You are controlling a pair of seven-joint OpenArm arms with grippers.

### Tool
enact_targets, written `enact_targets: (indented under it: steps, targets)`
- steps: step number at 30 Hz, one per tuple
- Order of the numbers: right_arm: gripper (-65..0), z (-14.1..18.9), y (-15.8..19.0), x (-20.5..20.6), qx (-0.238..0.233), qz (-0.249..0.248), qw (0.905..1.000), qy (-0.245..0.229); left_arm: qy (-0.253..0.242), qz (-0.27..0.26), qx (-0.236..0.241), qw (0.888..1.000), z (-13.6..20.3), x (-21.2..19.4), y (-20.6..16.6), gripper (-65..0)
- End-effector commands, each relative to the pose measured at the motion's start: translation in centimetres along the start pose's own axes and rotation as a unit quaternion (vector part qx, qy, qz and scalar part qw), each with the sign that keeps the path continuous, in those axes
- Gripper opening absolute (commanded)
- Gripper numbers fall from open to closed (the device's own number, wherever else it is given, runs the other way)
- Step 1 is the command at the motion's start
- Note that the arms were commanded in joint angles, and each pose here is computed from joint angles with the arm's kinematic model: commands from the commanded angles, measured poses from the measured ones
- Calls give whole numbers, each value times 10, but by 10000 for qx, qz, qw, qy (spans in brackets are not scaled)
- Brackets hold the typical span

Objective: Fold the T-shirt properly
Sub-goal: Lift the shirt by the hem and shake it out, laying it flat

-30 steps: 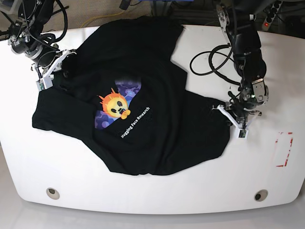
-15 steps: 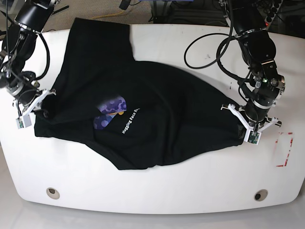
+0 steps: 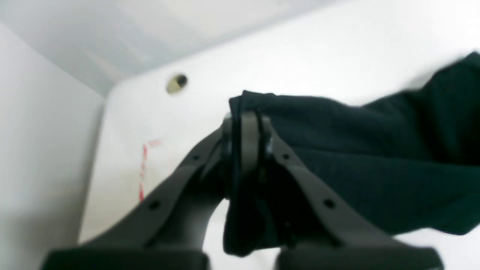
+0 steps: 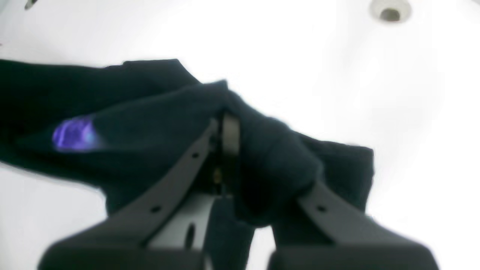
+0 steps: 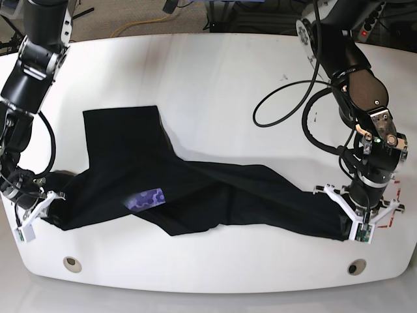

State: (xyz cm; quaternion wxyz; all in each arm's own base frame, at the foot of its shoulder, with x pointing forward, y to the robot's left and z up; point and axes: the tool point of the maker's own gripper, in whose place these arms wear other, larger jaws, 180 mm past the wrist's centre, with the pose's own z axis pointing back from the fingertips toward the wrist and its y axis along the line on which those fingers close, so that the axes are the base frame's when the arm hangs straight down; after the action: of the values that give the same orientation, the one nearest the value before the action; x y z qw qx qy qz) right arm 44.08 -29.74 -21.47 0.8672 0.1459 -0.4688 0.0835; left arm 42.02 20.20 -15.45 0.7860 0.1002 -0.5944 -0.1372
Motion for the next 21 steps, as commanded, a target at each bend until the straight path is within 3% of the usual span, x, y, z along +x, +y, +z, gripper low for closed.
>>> enact_targets:
  steps: [1, 8, 17, 21]
  targets:
    - [-650, 14, -4, 57, -2, 175, 9978, -632, -514, -3, 191, 9985, 3, 39, 15, -650]
    - [-650, 18, 7, 132, 124, 450, 9940, -990, -1044, 256, 626, 9922, 10, 98, 48, -650]
    - [-650, 49, 34, 233, 92, 1166, 9825, -1449, -1791, 19, 1274, 9755, 41, 170, 104, -649]
    - [-650, 63, 41, 256, 61, 1328, 9779, -1614, -1932, -44, 1417, 9709, 47, 189, 122, -649]
